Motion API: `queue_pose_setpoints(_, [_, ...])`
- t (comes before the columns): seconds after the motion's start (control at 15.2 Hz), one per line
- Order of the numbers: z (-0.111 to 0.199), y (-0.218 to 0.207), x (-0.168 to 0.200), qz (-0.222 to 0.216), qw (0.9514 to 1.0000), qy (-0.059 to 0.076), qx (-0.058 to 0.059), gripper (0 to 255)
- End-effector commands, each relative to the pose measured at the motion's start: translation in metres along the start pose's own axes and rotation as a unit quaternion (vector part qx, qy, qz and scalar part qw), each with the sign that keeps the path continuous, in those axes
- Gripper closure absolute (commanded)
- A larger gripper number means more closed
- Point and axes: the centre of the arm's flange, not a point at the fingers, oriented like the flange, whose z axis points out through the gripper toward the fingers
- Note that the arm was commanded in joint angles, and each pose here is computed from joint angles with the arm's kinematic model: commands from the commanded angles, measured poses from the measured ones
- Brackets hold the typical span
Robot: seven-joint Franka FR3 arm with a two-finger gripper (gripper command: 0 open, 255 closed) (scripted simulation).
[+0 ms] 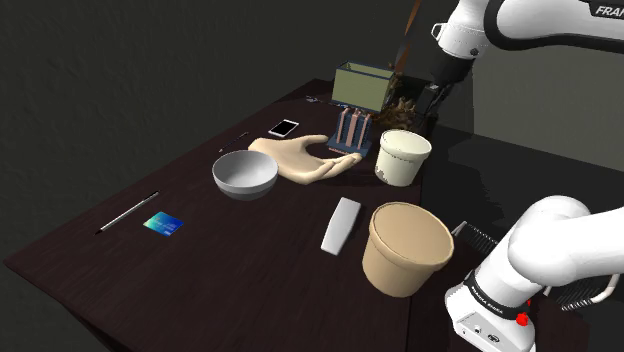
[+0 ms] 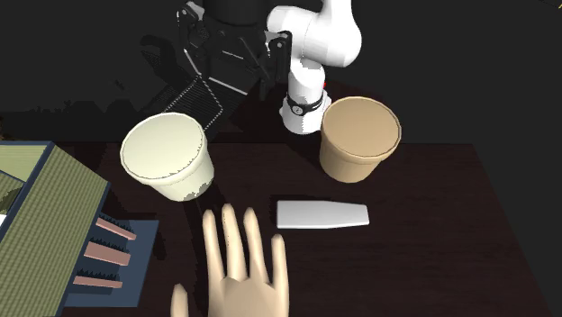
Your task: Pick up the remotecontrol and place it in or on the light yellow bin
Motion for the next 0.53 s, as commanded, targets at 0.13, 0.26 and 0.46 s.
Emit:
queue_pose_setpoints(0.13, [0.018, -0.017, -0.005, 0.05, 0.9987, -0.007, 0.002, 0])
queue_pose_setpoints(0.26, [0.037, -0.034, -0.009, 0.099, 0.995, -0.014, 0.003, 0])
queue_pose_setpoints(0.46, [0.064, -0.061, -0.012, 0.173, 0.9846, -0.024, 0.005, 0])
